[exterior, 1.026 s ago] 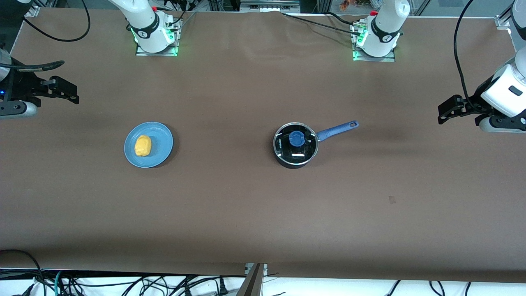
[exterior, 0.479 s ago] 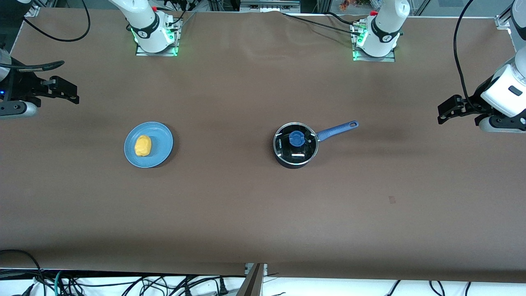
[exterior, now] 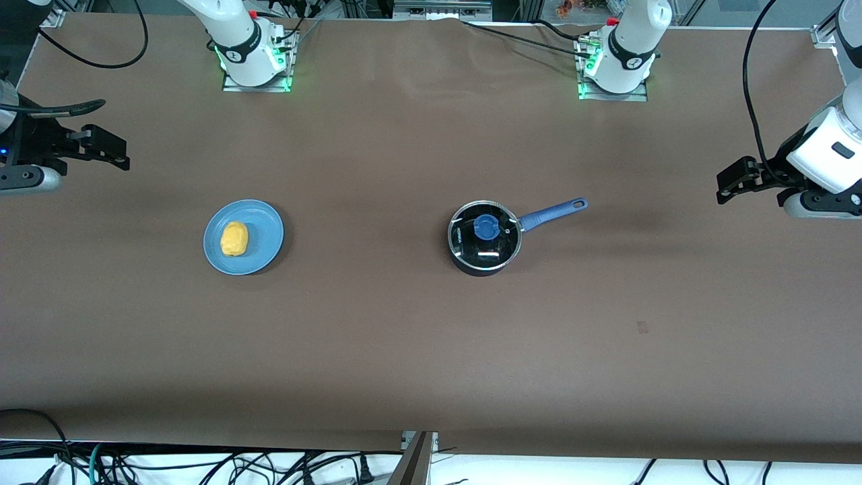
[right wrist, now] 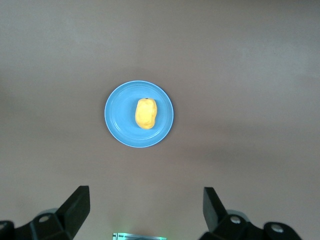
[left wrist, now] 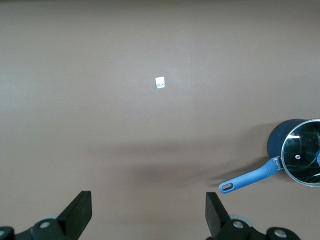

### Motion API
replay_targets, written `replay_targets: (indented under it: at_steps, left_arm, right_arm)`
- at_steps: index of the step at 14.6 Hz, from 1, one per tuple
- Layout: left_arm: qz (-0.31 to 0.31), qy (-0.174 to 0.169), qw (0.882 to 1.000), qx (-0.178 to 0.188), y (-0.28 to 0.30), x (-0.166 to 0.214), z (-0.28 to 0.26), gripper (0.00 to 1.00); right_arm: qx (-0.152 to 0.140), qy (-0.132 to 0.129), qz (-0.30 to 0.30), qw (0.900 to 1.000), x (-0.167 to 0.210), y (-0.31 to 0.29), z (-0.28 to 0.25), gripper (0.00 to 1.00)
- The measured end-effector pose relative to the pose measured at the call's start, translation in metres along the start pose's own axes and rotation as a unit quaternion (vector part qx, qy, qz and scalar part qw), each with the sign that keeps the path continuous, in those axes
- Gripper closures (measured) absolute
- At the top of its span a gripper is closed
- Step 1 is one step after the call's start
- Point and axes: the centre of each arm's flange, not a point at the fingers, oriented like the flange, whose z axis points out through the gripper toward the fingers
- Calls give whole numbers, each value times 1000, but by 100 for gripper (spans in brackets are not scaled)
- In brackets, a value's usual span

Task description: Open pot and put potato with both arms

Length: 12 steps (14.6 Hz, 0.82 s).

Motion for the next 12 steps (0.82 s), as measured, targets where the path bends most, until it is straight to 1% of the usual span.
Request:
replay_targets:
  at_steps: [7, 9, 12]
  left_arm:
    - [1, 0, 1000, 0, 1, 0, 0, 0]
    - [8, -1, 1000, -1, 9, 0, 1, 0]
    - [35, -25, 999, -1, 40, 8, 28, 0]
  right_arm:
    - [0, 0, 0, 1000, 0, 0, 0, 0]
    - [0, -5, 0, 1000, 4, 0, 6, 0]
    - [7, -17, -1, 1000, 12, -3, 20, 0]
